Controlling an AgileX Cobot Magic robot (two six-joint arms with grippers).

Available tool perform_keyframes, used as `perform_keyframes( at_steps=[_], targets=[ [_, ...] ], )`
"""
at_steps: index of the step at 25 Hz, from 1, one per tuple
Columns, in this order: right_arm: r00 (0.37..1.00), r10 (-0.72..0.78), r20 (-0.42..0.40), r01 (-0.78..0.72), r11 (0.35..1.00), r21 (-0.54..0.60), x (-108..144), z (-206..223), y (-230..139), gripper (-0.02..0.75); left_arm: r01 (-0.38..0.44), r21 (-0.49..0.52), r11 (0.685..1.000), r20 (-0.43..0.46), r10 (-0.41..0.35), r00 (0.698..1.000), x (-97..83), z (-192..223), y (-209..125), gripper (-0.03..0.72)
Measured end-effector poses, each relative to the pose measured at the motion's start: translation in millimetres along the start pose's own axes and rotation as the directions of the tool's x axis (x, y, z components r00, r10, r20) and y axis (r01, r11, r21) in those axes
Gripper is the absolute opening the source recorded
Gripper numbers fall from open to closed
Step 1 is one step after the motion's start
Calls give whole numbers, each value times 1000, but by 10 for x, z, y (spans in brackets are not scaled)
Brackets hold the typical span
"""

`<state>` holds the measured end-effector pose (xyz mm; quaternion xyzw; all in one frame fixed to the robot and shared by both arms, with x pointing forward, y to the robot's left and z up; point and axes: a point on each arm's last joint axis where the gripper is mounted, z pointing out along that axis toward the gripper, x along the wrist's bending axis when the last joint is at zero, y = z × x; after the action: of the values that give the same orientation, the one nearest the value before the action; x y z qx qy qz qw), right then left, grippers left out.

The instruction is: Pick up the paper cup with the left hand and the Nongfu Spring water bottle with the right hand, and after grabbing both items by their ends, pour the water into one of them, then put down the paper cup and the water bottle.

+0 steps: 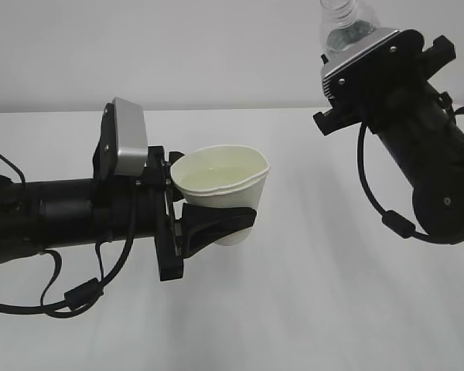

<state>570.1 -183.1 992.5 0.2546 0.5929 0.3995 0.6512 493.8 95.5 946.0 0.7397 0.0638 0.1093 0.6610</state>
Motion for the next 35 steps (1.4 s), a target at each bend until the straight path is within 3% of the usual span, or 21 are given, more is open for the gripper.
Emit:
perform_keyframes(
  at_steps=[22, 35],
  targets=[
    [962, 246, 121, -256, 963, 78, -89, -7, -96, 473, 0, 0, 1000, 0, 0, 1000, 0, 0, 0, 418],
    [938, 327, 111, -343, 922, 182, -40, -18, -189, 473, 0, 0, 1000, 0, 0, 1000, 0, 0, 0, 418]
  ],
)
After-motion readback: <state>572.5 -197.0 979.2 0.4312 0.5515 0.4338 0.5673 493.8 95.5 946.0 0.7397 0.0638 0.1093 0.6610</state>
